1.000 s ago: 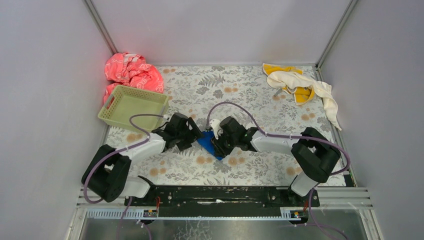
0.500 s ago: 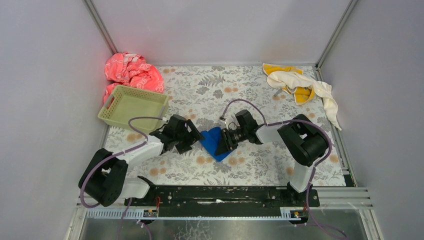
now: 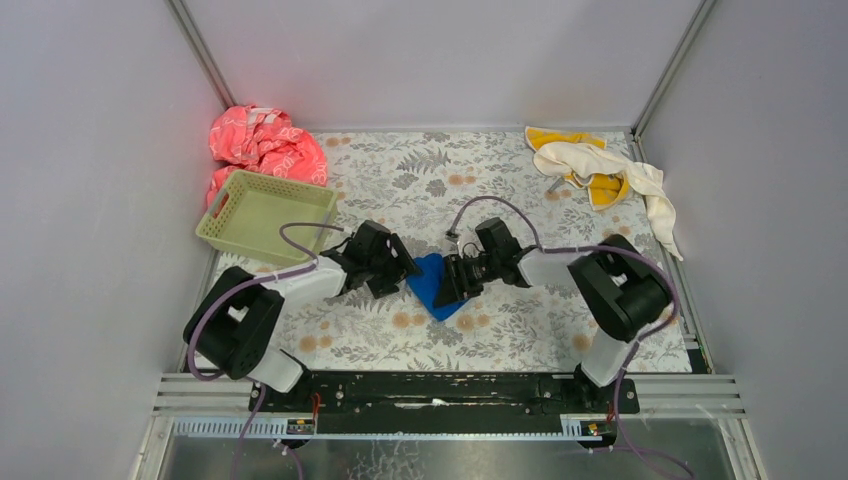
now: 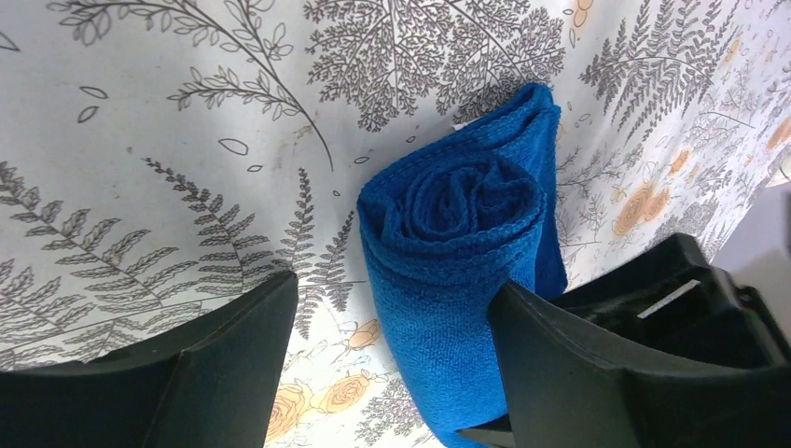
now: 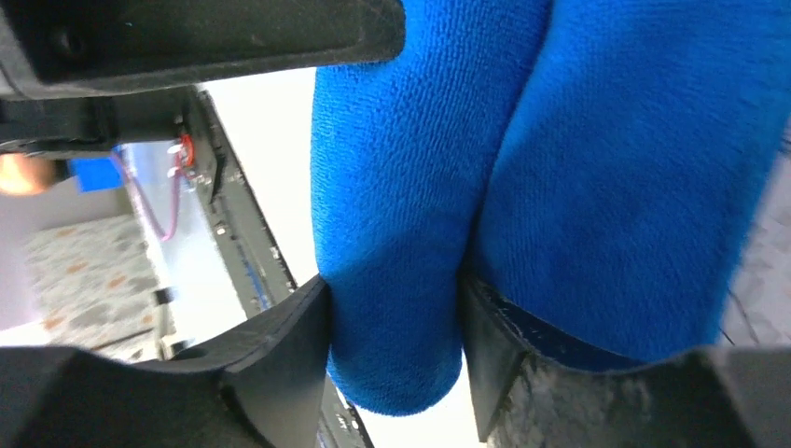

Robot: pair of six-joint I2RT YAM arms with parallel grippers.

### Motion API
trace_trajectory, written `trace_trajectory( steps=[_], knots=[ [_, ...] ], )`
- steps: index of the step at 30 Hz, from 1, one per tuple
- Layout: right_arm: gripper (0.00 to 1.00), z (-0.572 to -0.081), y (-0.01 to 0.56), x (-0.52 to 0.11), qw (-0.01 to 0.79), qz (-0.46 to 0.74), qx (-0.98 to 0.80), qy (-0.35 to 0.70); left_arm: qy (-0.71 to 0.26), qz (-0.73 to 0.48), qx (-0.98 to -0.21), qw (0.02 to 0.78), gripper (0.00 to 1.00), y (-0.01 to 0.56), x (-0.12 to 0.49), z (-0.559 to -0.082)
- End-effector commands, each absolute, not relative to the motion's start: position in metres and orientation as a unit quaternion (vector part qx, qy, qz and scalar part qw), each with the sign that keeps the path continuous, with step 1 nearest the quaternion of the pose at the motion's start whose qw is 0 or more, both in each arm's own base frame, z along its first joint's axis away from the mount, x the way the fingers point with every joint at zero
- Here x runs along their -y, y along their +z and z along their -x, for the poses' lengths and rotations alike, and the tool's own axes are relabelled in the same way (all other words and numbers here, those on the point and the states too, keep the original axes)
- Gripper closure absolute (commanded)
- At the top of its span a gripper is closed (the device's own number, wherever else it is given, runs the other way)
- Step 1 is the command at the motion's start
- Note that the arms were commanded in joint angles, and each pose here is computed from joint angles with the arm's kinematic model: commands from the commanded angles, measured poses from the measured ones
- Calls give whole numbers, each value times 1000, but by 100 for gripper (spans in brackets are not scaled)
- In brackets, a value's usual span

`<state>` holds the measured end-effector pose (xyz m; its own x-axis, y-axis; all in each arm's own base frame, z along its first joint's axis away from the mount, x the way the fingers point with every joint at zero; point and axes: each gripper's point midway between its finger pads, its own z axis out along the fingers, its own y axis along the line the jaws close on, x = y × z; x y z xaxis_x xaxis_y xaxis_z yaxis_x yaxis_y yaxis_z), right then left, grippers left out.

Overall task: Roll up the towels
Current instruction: Roll the towel at the center of the board.

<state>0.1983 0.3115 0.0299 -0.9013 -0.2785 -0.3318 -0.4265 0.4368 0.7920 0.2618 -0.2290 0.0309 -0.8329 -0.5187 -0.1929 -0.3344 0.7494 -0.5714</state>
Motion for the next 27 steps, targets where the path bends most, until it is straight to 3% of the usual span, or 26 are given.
trace_trajectory(
  steps=[1, 5, 15, 27],
  knots=[
    [38, -222, 35, -280, 173, 222, -893, 351, -223, 225, -936, 151, 27, 0, 216, -242],
    [27, -231, 65, -276, 259, 268, -889, 267, -209, 228, -940, 145, 28, -7, 210, -235],
    [26, -215, 100, -306, 373, 396, -829, 130, -197, 235, -940, 153, 28, -5, 204, -236],
    [28, -204, 31, -312, 326, 473, -819, 15, -204, 233, -939, 152, 28, -3, 207, -237]
  ],
)
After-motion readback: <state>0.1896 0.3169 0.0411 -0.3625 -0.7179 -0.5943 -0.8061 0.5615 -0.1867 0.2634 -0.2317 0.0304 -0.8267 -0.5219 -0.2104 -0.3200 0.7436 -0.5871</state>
